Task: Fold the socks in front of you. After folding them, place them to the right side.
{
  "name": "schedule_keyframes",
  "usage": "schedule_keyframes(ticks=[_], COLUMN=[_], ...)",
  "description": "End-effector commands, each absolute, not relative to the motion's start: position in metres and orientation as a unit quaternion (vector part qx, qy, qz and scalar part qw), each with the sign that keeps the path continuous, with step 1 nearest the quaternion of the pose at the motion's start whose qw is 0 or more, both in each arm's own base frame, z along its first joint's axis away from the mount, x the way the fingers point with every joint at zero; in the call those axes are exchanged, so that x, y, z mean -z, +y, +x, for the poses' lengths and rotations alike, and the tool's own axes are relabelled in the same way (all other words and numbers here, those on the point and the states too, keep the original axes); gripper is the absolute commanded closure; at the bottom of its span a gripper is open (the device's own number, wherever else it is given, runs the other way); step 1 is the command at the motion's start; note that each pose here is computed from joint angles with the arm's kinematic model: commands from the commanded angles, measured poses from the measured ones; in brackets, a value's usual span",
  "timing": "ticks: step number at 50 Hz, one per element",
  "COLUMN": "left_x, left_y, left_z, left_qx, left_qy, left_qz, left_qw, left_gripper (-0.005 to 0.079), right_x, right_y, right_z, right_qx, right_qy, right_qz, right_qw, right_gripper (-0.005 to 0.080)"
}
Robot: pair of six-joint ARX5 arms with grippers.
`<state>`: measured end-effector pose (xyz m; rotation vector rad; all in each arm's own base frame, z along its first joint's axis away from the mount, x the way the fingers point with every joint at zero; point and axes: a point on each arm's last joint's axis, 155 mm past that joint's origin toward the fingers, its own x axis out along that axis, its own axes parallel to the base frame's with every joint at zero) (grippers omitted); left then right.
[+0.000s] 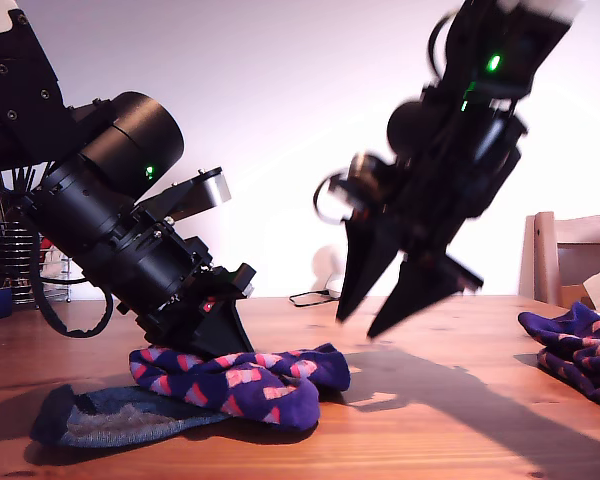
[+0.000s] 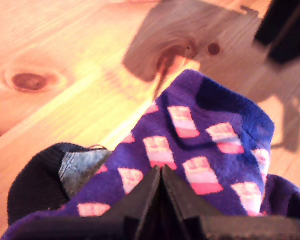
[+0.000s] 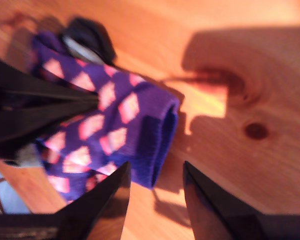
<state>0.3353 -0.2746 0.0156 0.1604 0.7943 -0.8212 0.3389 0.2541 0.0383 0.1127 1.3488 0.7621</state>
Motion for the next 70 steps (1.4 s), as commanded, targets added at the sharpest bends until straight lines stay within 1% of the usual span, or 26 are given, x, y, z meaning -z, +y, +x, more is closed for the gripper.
schedule_keyframes(ticks=[1,10,30,55,57,66,70], left_x=[0.008,0.008,0.009,0.010,0.010,0.010,0.011], left_y=[-0.269,-0.269,-0.268,-0.268,-0.268,-0.268,-0.267], left_z=[0.323,0.323,0.323,0.322,0.322,0.321,0.320], left_qx=[0.384,0.384,0.384,0.384,0.384,0.383,0.383], left_qy=[0.405,0.405,0.407,0.409,0.409,0.411,0.413], left_qz=[0.078,0.078,0.078,0.078,0.078,0.078,0.079], left_qw=[0.826,0.826,0.825,0.824,0.824,0.824,0.823], left_gripper=[0.0764,0.0764,0.0764,0.0764,0.0764,0.0764,0.0764], right_x=[-0.031,-0.028,-0.028,-0.011,-0.011,-0.011,-0.011], right_y=[0.262,0.269,0.277,0.289,0.290,0.291,0.291], right_z=[0.337,0.334,0.342,0.330,0.329,0.328,0.328], right_qx=[-0.349,-0.357,-0.362,-0.369,-0.370,-0.370,-0.370], right_qy=[0.616,0.621,0.605,0.627,0.627,0.627,0.627], right_qz=[0.056,0.071,0.076,0.085,0.084,0.084,0.084], right_qw=[0.704,0.694,0.705,0.681,0.680,0.680,0.680], right_gripper=[0.0452,0.0452,0.0452,0.0457,0.0472,0.0616,0.0654])
